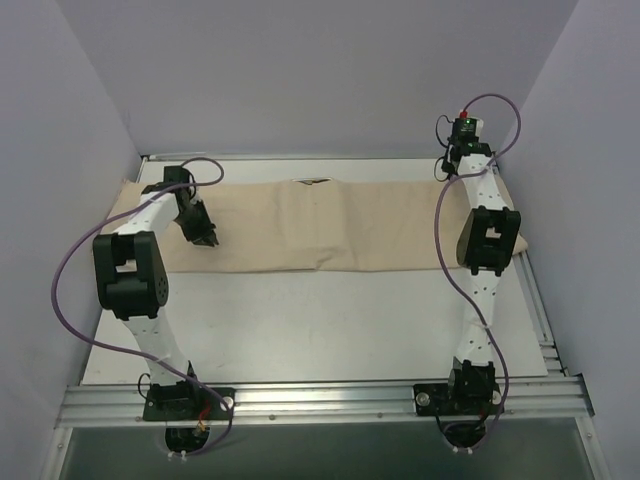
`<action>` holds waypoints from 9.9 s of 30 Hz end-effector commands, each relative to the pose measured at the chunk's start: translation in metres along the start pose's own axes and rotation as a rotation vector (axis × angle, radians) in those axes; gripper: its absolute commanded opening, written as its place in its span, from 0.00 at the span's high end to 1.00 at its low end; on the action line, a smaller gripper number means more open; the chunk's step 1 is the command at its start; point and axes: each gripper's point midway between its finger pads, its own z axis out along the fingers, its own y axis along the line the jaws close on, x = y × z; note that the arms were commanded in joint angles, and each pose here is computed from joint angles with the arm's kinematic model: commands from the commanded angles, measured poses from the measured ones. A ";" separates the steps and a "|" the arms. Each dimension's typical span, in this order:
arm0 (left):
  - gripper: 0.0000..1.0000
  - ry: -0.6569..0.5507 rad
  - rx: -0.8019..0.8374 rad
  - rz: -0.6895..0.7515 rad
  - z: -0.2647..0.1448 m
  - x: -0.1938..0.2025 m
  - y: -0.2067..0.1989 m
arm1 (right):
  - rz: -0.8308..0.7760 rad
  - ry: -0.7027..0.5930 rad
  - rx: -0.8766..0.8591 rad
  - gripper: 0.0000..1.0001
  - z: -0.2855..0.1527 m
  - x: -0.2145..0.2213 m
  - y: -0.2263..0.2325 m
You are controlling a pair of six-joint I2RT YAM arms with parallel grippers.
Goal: Open and lay out the surgical kit
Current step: Open the surgical kit at the center of the board, then smooth out the surgical kit at the center of the board.
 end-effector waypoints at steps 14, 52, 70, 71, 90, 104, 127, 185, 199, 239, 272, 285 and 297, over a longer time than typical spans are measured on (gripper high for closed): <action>0.66 -0.153 0.259 0.004 -0.081 -0.031 -0.068 | 0.301 0.177 -0.164 1.00 -0.189 0.030 -0.014; 0.54 -0.103 0.214 -0.099 -0.078 -0.010 -0.056 | -0.442 0.133 -0.714 0.25 -0.248 0.123 0.300; 0.54 -0.094 0.178 -0.116 -0.090 0.006 -0.048 | -0.583 0.025 -0.646 0.31 -0.208 0.143 0.346; 0.54 -0.093 0.177 -0.122 -0.091 0.007 -0.047 | -0.580 0.038 -0.650 0.39 -0.202 0.149 0.349; 0.34 -0.148 0.203 -0.196 -0.109 -0.024 -0.055 | -0.690 0.222 -0.741 1.00 -0.316 0.221 0.293; 0.32 -0.218 0.016 -0.316 -0.125 0.020 -0.004 | -0.773 0.630 -0.873 0.95 -0.394 0.366 0.174; 0.22 -0.084 -0.097 -0.173 -0.044 -0.023 -0.061 | -0.456 0.285 -0.583 0.01 -0.388 0.223 0.176; 0.30 -0.064 -0.199 -0.019 0.039 -0.066 -0.100 | -0.262 0.223 -0.483 0.01 -0.347 0.158 0.092; 0.69 -0.005 -0.236 0.058 0.053 -0.054 -0.089 | -0.230 0.225 -0.468 0.01 -0.341 0.156 0.080; 0.86 -0.287 -0.584 -0.515 -0.262 0.181 0.152 | -0.349 0.387 -0.730 0.01 -0.389 0.204 0.150; 0.16 -0.215 -0.269 -0.061 -0.112 -0.041 -0.016 | -0.073 0.424 -0.187 0.00 -0.209 0.147 0.072; 0.14 -0.068 -0.382 0.031 0.002 -0.090 0.001 | -0.086 0.425 -0.133 0.00 -0.116 0.146 0.067; 0.19 0.027 -0.314 0.037 0.071 -0.092 -0.006 | -0.044 0.517 -0.062 0.00 -0.058 0.185 0.067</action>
